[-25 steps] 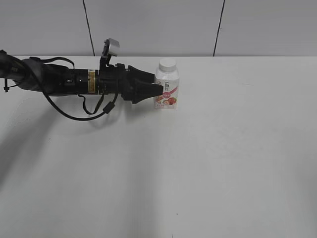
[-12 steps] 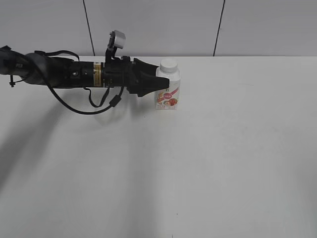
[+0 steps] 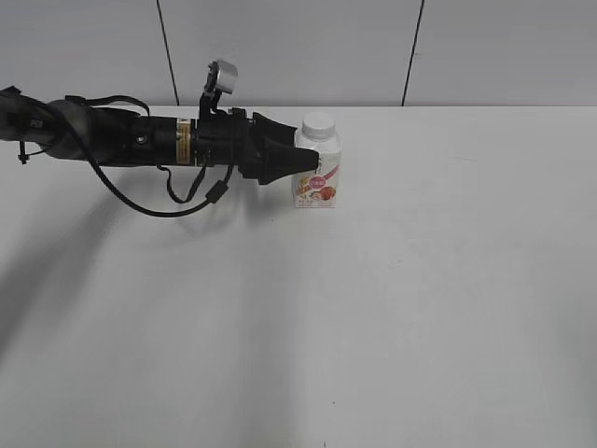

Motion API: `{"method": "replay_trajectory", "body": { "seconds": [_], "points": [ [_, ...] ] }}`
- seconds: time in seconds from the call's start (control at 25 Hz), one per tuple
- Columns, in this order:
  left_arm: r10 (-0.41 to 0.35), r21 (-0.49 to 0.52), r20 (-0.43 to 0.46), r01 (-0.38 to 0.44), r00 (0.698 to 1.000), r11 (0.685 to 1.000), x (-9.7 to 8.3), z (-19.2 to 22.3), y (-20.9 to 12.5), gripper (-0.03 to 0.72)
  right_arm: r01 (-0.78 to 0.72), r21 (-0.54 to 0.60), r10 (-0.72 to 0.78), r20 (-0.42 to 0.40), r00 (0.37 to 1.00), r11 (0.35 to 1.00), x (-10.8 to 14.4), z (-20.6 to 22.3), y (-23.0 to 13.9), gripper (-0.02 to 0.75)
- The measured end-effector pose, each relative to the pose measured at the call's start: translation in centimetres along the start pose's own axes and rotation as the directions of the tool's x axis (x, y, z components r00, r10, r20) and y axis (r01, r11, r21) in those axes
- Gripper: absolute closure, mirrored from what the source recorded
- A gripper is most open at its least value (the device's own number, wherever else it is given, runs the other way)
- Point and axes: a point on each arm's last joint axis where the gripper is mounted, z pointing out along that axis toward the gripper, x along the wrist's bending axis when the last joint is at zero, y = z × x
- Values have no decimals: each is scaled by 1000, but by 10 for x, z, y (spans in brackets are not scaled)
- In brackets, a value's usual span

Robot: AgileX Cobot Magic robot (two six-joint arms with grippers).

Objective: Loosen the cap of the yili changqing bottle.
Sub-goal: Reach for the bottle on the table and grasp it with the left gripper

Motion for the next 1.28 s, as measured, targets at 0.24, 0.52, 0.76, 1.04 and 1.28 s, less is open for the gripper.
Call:
{"method": "replay_trajectory", "body": {
  "seconds": [0.24,0.52,0.76,1.04,1.28],
  "points": [
    [-23,34,12,23,1000,999,-1,0,-3,98,0,0,0,0,1000,1000,0,0,0,299],
    [-42,63,21,40,999,997,-2,0,-6,99,0,0,0,0,1000,1000,0,0,0,299],
    [-17,103,35,13,999,995,-5,-1,-3,99,0,0,0,0,1000,1000,0,0,0,299],
    [4,131,46,-10,999,991,-7,-3,-2,101,0,0,0,0,1000,1000,0,0,0,299],
    [-20,108,39,15,999,994,-9,-5,-1,102,0,0,0,0,1000,1000,0,0,0,299]
  ]
}}
